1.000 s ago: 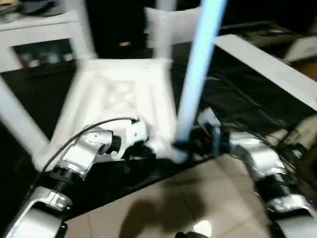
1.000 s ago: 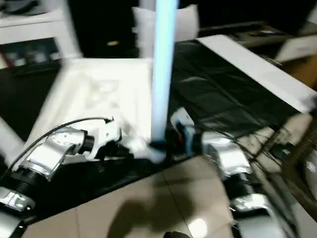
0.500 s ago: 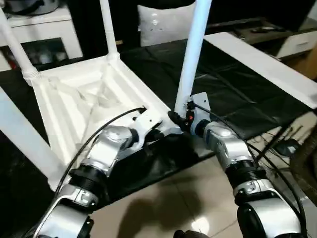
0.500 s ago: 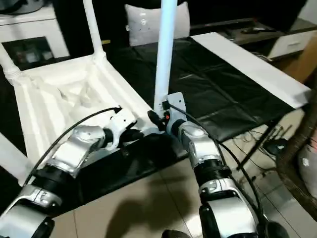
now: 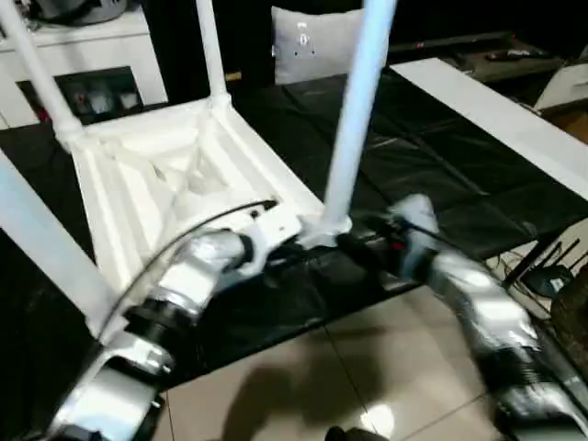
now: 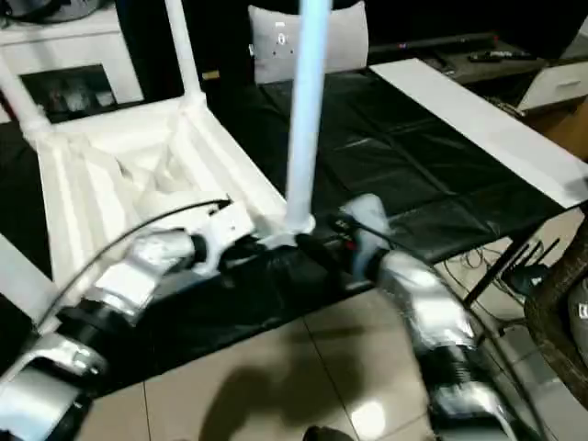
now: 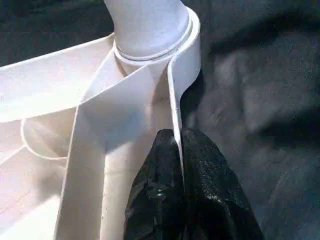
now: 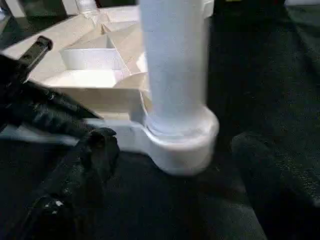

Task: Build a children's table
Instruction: Rotate leg to tighten, then rotate table base

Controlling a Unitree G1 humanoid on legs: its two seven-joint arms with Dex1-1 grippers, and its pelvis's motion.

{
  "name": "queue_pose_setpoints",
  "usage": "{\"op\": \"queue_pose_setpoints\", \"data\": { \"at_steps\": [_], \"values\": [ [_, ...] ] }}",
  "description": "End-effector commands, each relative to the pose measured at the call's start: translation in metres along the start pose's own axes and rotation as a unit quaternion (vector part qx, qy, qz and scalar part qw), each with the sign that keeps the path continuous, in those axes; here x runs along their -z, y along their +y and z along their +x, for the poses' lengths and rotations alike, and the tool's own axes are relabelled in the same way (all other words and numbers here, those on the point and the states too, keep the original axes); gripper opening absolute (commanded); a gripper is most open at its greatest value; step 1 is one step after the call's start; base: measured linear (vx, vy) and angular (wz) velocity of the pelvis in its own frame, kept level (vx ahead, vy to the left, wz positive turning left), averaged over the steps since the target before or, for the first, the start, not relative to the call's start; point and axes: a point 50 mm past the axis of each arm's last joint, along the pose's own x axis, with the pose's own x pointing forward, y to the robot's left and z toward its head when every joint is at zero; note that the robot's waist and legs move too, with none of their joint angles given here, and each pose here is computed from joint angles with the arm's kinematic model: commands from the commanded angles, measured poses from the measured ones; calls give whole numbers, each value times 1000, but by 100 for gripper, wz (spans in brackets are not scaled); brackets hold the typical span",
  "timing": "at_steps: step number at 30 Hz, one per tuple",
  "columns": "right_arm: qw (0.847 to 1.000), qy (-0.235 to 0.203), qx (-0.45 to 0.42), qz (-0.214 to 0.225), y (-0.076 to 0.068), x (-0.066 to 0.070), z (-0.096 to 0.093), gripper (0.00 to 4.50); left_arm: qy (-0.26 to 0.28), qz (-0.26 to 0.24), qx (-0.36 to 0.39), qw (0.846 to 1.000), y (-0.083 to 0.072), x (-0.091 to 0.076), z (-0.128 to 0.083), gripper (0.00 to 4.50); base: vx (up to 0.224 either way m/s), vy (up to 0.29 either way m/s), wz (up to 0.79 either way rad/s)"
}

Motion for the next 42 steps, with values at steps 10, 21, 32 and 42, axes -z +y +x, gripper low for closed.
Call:
{"op": "queue_pose_setpoints", "data": {
  "at_steps": [10,21,32,42],
  "values": [
    [999,-11,46,6,32,-1,-4,450,-166,-51,-88,981,13,-26,-28,95,0,0,0],
    [996,-8,41,-82,49,-1,5,450,-175,-148,-222,948,-30,-12,-44,95,1,-47,19],
    [996,4,21,-91,53,5,-1,450,-126,-159,-245,948,-55,4,-52,95,-25,-115,61],
    [995,-16,38,-93,41,-6,8,450,-147,-175,-183,956,-60,4,-64,131,-35,9,26]
  ]
}}
